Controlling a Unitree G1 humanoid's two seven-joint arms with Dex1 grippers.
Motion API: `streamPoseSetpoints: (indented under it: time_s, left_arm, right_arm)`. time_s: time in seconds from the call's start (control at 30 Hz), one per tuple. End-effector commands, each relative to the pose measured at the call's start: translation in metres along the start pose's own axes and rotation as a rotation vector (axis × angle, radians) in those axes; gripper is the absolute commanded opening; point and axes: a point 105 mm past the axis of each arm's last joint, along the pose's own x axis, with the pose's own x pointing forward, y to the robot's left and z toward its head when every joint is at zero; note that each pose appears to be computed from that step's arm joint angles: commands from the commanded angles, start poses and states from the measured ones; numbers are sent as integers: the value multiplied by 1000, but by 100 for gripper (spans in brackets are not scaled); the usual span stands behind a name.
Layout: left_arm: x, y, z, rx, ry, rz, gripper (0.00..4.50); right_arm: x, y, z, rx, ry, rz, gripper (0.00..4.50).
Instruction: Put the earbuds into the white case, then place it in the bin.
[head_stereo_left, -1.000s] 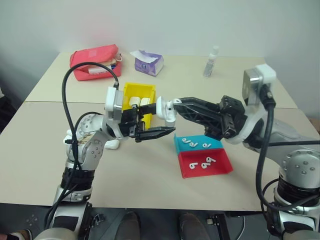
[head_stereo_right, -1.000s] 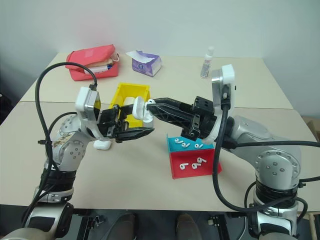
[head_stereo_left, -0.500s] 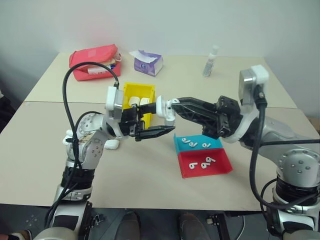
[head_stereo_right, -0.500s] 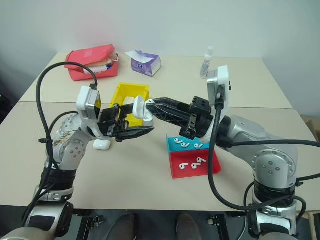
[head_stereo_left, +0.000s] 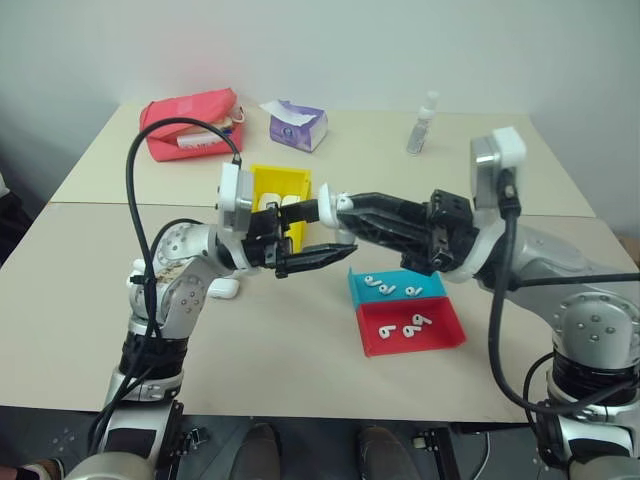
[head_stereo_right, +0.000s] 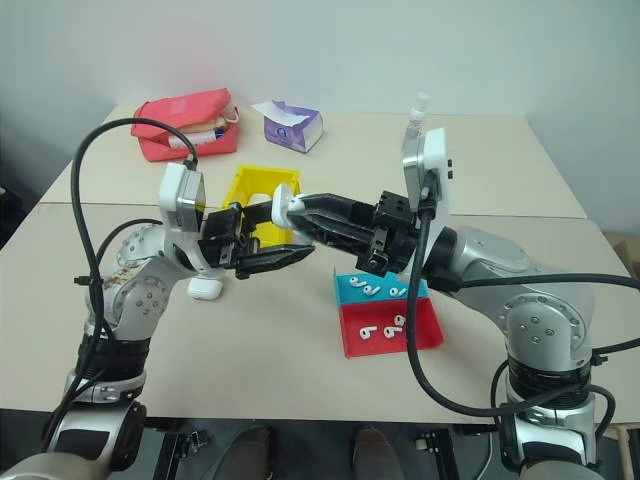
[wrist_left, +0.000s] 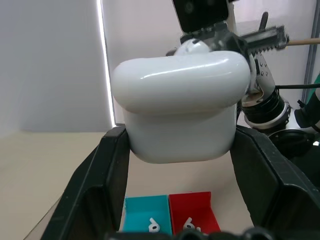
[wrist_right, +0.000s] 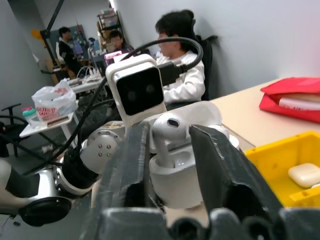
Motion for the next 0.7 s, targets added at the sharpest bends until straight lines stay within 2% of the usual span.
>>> streamPoseSetpoints:
  time_s: [0.03, 0.17, 0.2, 0.5, 0.7]
  left_arm:
    - [9, -4, 21, 72, -49, -44, 275]
    - [10, -8, 24, 74, -53, -47, 275]
    - [10, -9, 24, 75, -54, -47, 275]
    - [7, -6, 17, 63, -47, -39, 275]
    - [0, -2, 2, 38, -31, -41, 275]
  right_arm:
    - [1, 4, -3, -7, 21, 19, 296]
    - [1, 5, -4, -9, 21, 22, 434]
    - [1, 5, -3, -9, 20, 21, 448]
    - [-7, 5, 2, -19, 7, 18, 448]
    - [-12, 3, 7, -17, -18, 26, 448]
